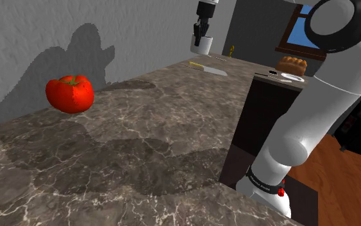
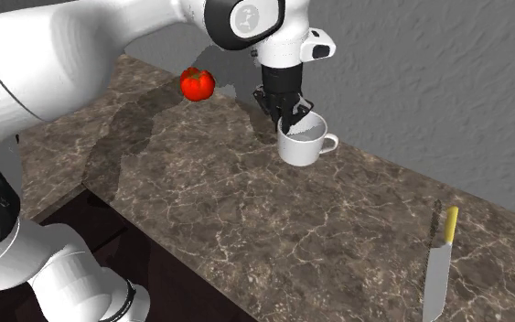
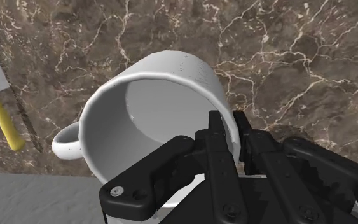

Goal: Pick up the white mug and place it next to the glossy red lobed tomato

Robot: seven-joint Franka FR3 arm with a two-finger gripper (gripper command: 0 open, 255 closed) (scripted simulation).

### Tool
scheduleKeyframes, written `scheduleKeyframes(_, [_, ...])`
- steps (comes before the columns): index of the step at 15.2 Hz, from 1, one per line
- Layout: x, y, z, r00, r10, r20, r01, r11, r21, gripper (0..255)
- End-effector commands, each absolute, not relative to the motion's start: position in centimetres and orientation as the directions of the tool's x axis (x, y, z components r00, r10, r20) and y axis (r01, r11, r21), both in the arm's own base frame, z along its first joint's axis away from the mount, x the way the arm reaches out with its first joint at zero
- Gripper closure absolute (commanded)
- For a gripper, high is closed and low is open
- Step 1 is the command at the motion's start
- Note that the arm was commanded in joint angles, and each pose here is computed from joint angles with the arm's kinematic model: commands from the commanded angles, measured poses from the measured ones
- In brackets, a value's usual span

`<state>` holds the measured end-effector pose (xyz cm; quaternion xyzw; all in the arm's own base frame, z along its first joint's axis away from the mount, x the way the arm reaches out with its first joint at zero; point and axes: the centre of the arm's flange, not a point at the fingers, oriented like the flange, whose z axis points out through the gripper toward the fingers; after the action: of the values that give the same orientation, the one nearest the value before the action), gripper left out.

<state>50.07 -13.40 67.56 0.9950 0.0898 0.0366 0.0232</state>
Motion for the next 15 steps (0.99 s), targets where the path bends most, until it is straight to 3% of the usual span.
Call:
scheduleKeyframes(1, [49.3,-10.8,67.5,0.981,0.179,0.069,0.176,-0.983,0.053,255])
scheduleKeyframes(15, [45.2,7.2,67.5,0.981,0.179,0.069,0.176,-0.983,0.053,255])
